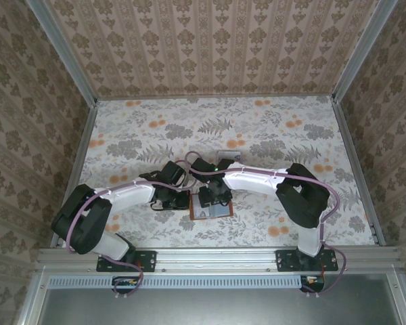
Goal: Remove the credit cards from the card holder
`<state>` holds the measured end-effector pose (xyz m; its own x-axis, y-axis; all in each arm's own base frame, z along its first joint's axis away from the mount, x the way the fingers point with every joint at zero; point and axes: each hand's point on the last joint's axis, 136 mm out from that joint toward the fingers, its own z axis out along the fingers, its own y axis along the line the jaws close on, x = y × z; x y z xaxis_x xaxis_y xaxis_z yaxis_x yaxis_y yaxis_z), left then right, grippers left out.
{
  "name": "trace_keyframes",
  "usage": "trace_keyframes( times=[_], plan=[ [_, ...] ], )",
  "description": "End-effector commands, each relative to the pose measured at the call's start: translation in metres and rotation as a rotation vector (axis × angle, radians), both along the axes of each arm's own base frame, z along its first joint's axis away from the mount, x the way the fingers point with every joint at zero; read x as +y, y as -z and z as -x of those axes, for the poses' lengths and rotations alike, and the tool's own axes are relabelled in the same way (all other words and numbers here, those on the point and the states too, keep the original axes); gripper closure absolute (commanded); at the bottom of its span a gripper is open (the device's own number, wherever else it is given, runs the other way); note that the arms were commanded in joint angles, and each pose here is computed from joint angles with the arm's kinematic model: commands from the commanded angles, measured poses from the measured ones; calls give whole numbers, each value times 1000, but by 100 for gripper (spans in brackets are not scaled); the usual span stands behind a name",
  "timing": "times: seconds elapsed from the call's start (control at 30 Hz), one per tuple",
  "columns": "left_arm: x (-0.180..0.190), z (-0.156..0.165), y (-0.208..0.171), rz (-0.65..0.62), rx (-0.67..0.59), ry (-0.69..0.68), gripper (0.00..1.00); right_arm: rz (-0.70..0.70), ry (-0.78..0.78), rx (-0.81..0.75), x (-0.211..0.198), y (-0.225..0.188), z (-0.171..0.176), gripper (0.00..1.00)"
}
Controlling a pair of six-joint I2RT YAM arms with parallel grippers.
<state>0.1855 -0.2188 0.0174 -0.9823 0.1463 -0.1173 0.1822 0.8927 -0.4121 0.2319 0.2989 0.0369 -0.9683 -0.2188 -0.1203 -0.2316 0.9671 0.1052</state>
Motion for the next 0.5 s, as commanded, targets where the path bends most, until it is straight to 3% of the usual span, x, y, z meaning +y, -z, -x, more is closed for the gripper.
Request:
trace_keyframes(
  times=[0.0, 0.13, 0.37, 0.47],
  plan=[
    [11, 9, 7, -35, 27, 12, 97, 47, -15, -24, -12, -13, 2, 45],
    [11, 8, 7, -36, 26, 11, 97, 70, -19, -24, -19, -12, 3, 49],
    [11, 9, 7, -40, 31, 12, 97, 78, -16, -12, -29, -9, 9, 78],
    [12, 10, 7, -44, 32, 13, 98, 79, -13, -2, -34, -6, 14, 83]
  ],
)
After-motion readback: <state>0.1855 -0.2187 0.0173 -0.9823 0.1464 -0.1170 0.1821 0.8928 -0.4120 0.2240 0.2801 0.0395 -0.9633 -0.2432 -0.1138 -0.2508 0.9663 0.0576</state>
